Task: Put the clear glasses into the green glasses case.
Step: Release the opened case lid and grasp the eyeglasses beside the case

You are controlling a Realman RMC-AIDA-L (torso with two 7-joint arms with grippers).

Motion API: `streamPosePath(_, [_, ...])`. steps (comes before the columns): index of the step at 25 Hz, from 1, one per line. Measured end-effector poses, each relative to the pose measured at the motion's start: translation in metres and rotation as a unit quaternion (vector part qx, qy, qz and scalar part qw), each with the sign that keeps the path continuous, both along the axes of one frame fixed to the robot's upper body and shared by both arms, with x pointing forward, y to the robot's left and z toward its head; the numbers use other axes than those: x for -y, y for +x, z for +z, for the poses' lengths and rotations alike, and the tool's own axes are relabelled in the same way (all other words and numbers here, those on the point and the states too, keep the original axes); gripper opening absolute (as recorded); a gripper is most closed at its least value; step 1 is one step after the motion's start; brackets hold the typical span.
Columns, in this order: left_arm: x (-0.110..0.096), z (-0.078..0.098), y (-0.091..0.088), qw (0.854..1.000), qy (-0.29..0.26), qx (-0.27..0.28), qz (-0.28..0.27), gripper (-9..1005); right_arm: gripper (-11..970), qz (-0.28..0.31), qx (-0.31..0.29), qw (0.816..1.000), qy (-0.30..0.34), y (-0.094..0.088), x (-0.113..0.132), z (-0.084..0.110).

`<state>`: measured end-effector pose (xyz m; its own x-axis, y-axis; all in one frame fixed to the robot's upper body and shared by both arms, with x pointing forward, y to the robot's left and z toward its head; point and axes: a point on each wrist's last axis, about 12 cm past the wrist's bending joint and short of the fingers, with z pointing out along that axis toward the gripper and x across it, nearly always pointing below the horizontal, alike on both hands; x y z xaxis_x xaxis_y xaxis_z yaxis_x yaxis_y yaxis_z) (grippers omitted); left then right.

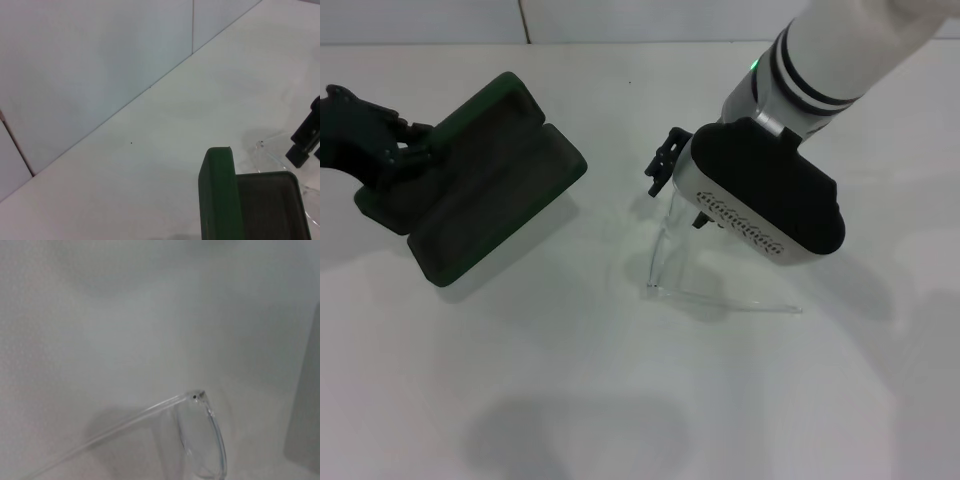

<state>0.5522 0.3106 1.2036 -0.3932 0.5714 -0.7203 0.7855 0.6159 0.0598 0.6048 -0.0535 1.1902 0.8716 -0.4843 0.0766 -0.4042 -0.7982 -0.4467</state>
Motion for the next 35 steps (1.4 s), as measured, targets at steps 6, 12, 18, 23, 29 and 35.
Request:
streamPosePath(6, [-0.001, -0.002, -0.001, 1.0, 0.0, -0.003, 0.002, 210, 547, 0.008, -0.006, 1.0, 0.002, 0.005, -0.004, -0.007])
streamPosePath(12, [-0.002, -0.003, -0.002, 1.0, -0.001, -0.005, 0.004, 210, 533, 0.014, -0.009, 1.0, 0.0, 0.01, -0.01, -0.014])
streamPosePath(18, [-0.002, -0.004, -0.002, 1.0, -0.002, -0.004, 0.005, 210, 528, 0.026, -0.008, 1.0, 0.001, 0.011, -0.011, -0.021])
streamPosePath(23, [-0.001, -0.003, -0.002, 1.0, -0.001, -0.002, 0.004, 210, 528, 0.034, -0.003, 0.999, 0.0, 0.01, -0.013, -0.026])
streamPosePath(29, [-0.001, -0.004, -0.002, 1.0, -0.001, -0.001, 0.003, 210, 527, 0.038, -0.005, 0.999, -0.002, 0.01, -0.014, -0.03])
streamPosePath(35, [0.0, -0.006, -0.003, 1.0, -0.002, -0.002, 0.002, 210, 493, 0.038, -0.005, 0.999, -0.001, 0.01, -0.015, -0.034])
